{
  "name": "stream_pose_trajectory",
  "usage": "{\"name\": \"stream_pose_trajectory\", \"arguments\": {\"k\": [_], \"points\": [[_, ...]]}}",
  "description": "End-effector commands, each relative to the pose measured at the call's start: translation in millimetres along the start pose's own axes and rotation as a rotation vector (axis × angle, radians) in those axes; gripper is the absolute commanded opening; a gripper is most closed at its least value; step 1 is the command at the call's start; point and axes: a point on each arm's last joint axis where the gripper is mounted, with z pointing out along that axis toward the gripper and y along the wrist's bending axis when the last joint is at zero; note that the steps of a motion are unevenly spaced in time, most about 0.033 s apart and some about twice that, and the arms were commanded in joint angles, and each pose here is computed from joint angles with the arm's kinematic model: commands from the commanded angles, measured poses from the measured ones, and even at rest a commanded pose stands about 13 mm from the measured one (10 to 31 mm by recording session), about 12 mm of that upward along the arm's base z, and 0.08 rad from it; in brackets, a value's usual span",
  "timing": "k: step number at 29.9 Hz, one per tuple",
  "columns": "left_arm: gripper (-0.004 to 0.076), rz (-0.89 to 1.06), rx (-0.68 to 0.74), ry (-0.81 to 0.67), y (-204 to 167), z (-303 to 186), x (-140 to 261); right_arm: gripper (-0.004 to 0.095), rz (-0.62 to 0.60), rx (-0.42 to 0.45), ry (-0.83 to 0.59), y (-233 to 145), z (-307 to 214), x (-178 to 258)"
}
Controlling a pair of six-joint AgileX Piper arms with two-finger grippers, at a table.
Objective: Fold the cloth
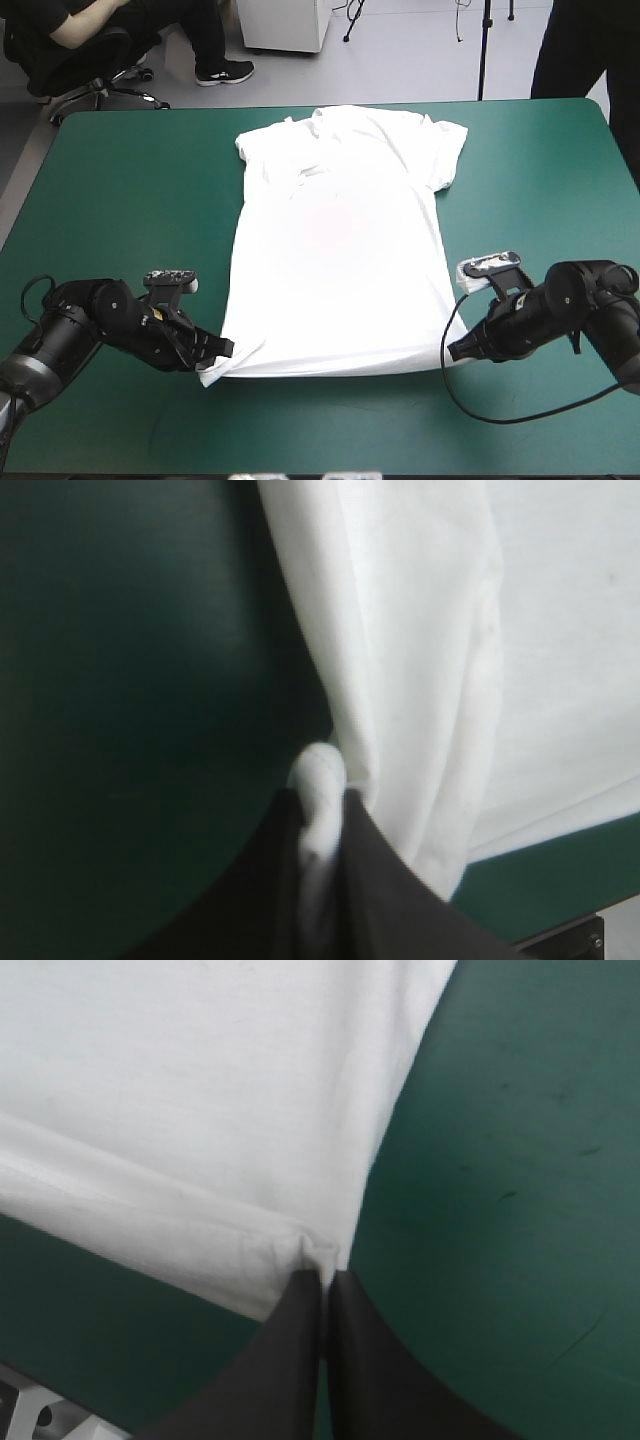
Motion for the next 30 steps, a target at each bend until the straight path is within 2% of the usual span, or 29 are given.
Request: {"name": "stream_pose_trajectory", "arguments": {"k": [1,6,10,12,15,18,19,23,27,30], "points": [[-0.0017,-0.017,0.022,-0.016,-2,-1,4,-0.0017,-0.007,0.007,-0.003,2,-3,13],[-0.0017,-0.035,0.033,0.005,1,9,10,-0.0017,-0.001,-0.034,0.033,4,8,26],[-0.0017,-0.046,0.024,-0.024,3,13,10,-0.0015,-0.001,-0.035,0.015,4,11,26],[-0.0016,-0.045,0.023,-0.031,3,13,9,0.001,-0.001,-0.034,0.01,4,11,25],[0.0013,-0.042,0.022,-0.022,4,14,9,0.011,-0.018,-0.036,0.016,4,11,26],[0.0113,-0.042,0.022,-0.017,3,14,10,0.0265,-0.02,-0.038,0.025,4,11,27],[0.016,-0.042,0.023,-0.012,3,14,10,0.0342,-0.021,-0.036,0.028,4,11,27],[0.0336,-0.044,0.03,0.026,3,14,14,0.0533,-0.028,-0.025,0.024,3,10,26],[0.0447,-0.05,0.077,0.071,-3,10,16,0.0555,-0.037,-0.014,-0.023,4,-2,17],[0.0461,-0.026,0.097,0.049,-8,0,10,0.0555,-0.05,-0.006,-0.082,6,-16,6]]}}
